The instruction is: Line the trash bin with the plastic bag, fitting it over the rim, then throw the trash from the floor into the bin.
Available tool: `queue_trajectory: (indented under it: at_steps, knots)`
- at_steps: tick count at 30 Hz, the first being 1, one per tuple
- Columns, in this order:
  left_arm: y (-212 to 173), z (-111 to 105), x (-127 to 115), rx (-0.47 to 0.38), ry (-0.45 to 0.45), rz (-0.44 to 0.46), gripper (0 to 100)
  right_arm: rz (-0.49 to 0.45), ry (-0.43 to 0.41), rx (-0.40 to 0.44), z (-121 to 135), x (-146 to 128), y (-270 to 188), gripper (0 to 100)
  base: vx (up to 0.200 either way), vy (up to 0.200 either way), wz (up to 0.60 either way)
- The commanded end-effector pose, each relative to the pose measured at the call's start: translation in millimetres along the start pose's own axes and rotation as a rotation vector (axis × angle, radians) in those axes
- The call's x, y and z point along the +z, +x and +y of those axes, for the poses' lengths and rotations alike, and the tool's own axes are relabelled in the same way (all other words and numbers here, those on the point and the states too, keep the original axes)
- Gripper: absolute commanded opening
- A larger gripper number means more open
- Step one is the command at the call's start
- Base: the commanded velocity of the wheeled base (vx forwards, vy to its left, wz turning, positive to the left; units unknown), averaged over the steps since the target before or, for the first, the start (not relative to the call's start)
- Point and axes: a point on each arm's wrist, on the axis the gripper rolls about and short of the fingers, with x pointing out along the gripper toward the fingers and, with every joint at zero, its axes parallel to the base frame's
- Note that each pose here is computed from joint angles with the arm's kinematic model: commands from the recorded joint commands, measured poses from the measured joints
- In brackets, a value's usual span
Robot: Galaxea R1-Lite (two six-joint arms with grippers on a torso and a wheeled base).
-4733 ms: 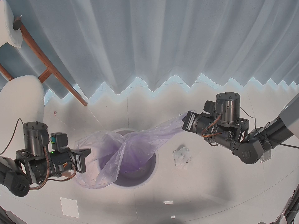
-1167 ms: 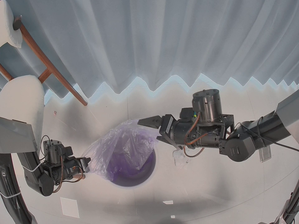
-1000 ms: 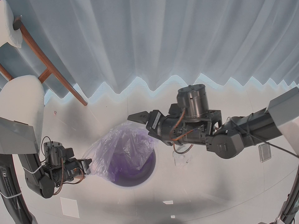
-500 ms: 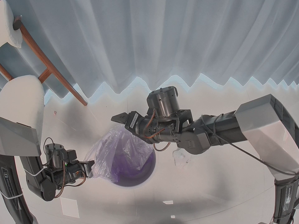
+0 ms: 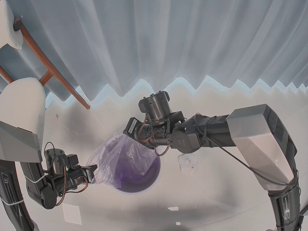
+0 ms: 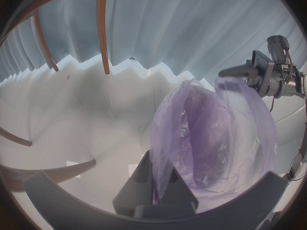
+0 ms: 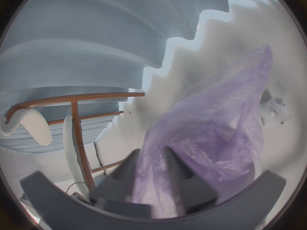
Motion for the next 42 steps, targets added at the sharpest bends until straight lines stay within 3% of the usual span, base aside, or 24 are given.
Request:
queue_trajectory:
  at_steps: [1,6,11,13,20,29,42]
  knots:
    - [-4,1,-6,0.004,-0.004,0.016,0,-0.011,0.005,-0.029,1,2,-11,0,0.000,0.000,0.00]
    - [-10,5,-13,0.026,0.009,0.038,0,-0.004,0.013,-0.068,-3,5,-40,0,0.000,0.000,0.00]
    - [-18,18,-29,0.080,0.024,0.119,0,0.148,0.031,-0.269,-61,-40,-70,0,0.000,0.000,0.00]
    - [-17,20,-31,0.094,0.021,0.130,0,0.172,0.034,-0.293,-77,-55,-78,0,0.000,0.000,0.00]
    - [-19,18,-35,0.108,0.025,0.148,0,0.151,0.031,-0.280,-110,-78,-86,0,0.000,0.000,0.00]
    - [-18,19,-48,0.111,0.030,0.213,0,0.198,0.045,-0.345,-130,-96,-100,0,0.000,0.000,0.00]
    - [-9,24,-64,0.096,0.178,0.294,0,0.253,0.017,-0.367,-138,-118,-85,0,0.000,0.000,0.00]
